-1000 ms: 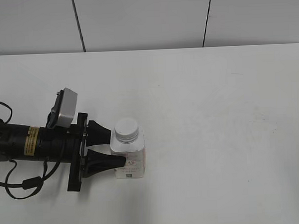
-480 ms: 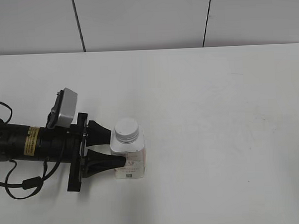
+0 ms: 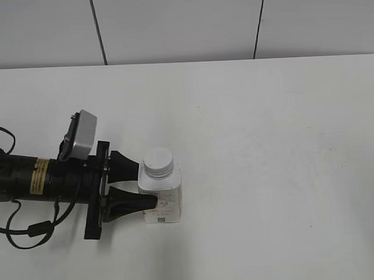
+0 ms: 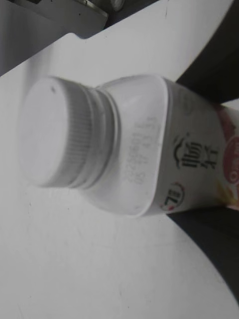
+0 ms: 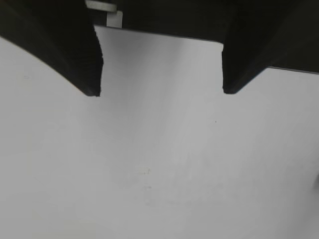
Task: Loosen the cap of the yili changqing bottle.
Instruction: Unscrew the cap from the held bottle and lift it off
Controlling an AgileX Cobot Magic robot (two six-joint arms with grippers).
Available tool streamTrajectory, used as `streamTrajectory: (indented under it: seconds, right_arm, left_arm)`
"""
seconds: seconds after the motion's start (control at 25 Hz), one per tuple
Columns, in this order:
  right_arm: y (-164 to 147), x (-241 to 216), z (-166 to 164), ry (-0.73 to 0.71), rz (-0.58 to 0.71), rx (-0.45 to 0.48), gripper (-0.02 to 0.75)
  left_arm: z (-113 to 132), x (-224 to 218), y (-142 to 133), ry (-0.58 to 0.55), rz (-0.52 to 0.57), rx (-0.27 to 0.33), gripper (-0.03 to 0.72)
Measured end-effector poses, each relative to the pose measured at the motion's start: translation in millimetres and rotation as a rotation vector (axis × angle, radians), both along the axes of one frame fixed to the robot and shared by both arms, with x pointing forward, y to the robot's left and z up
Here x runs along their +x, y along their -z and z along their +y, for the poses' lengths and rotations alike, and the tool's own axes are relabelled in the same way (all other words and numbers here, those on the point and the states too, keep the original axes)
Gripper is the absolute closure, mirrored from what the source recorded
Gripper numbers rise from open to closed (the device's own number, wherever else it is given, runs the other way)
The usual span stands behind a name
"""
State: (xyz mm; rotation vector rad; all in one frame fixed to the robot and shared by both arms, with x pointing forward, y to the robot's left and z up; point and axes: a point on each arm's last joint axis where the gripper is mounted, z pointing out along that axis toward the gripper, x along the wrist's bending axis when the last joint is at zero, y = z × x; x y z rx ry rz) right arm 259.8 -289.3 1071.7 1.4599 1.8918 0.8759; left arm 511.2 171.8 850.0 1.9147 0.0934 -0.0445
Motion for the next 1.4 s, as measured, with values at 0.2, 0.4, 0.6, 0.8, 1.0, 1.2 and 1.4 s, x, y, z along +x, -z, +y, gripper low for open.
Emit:
streamTrajectory:
  seconds: [0.2, 0.4, 0.6, 0.8, 1.0, 1.2, 1.4]
  right_arm:
    - [-16.5, 34.1, 3.1, 0.041, 0.159, 0.040, 0.151]
    - [-24.1, 65.9, 6.1, 0.088, 0.343, 0.068, 0.151]
    - [-25.2, 110.0, 9.6, 0.143, 0.498, 0.089, 0.184]
    - [-21.9, 146.4, 10.9, 0.159, 0.583, 0.061, 0.229]
    - [-9.7, 175.0, 11.7, 0.170, 0.670, 0.031, 0.235]
    - [1.0, 199.4, 12.3, 0.195, 0.734, 0.017, 0.236]
    - [3.1, 224.8, 15.2, 0.201, 0.757, 0.028, 0.236]
  left_arm:
    - [0.0, 0.0, 0.0, 0.000, 0.000, 0.000, 0.323]
    - [0.0, -0.1, 0.0, 0.001, 0.000, 0.000, 0.324]
    - [0.0, -0.1, 0.0, 0.002, 0.000, 0.000, 0.330]
    - [0.0, -0.2, 0.0, 0.003, 0.000, 0.000, 0.333]
    - [0.0, -0.3, -0.1, 0.003, 0.000, -0.001, 0.333]
    - [0.0, -0.2, 0.0, 0.003, 0.000, 0.000, 0.336]
    - [0.0, -0.2, 0.0, 0.003, 0.000, 0.000, 0.337]
